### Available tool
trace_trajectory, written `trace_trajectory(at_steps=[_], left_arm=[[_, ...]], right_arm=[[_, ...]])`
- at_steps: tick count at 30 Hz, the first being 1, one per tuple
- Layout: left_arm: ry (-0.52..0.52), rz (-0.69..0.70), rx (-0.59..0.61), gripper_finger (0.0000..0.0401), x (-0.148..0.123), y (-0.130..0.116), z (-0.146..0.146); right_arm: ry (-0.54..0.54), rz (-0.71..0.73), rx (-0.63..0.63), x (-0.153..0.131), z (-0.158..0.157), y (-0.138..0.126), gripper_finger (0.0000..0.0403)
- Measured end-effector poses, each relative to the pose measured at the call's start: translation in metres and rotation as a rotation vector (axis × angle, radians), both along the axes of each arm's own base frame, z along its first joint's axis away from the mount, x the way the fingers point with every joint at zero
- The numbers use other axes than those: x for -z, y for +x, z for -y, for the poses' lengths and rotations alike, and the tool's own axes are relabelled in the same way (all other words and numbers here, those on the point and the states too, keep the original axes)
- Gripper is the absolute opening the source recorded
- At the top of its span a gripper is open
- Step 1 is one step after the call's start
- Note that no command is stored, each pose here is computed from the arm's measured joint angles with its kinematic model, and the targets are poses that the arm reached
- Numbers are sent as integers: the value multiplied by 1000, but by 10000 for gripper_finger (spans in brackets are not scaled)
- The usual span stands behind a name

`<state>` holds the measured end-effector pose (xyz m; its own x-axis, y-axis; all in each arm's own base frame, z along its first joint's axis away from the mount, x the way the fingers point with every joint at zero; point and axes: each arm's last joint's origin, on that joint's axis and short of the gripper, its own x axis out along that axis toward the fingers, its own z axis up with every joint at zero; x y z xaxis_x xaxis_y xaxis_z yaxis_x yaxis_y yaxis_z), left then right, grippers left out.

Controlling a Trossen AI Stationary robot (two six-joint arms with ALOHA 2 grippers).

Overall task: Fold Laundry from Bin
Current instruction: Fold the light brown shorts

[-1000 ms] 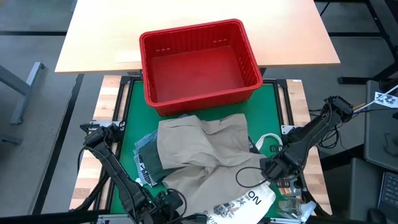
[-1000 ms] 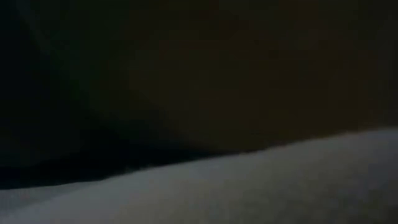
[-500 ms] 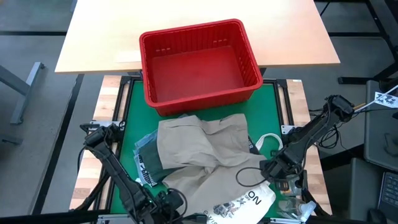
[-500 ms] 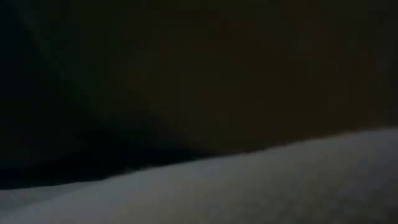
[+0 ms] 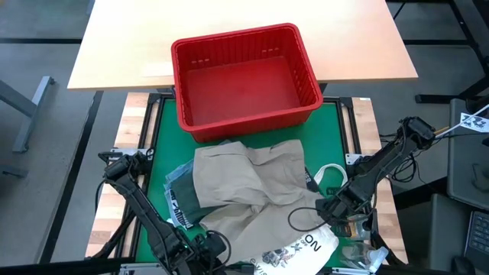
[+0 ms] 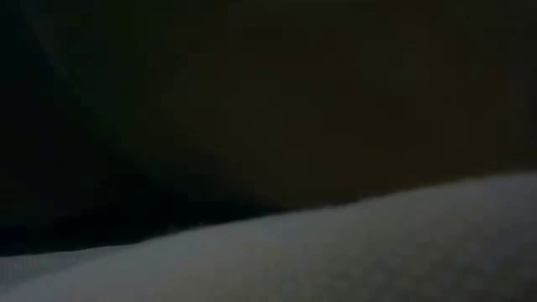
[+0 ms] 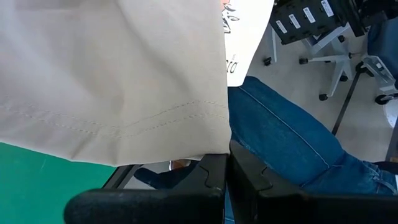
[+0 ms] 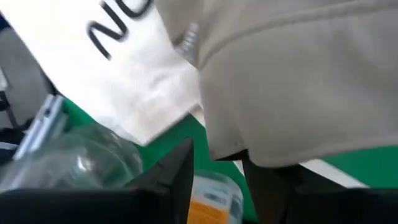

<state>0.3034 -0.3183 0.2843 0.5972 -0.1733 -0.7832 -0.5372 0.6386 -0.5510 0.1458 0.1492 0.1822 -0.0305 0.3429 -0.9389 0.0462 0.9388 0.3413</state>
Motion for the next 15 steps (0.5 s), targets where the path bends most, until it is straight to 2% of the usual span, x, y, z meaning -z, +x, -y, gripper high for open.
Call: trace_trajectory(at_steps=[6, 9, 13, 15], left_arm=[[0, 0, 0, 0, 0, 0, 0], [0, 0, 0, 0, 0, 0, 0], [3, 10, -17, 0, -1, 0, 0], [-14, 5, -25, 0, -2, -1, -1]], right_arm=[[-28, 84, 30, 0, -1, 5, 120], [-43, 100, 38, 0, -1, 5, 85], [-44, 101, 40, 0, -1, 5, 15], [-41, 94, 52, -1, -1, 5, 12]])
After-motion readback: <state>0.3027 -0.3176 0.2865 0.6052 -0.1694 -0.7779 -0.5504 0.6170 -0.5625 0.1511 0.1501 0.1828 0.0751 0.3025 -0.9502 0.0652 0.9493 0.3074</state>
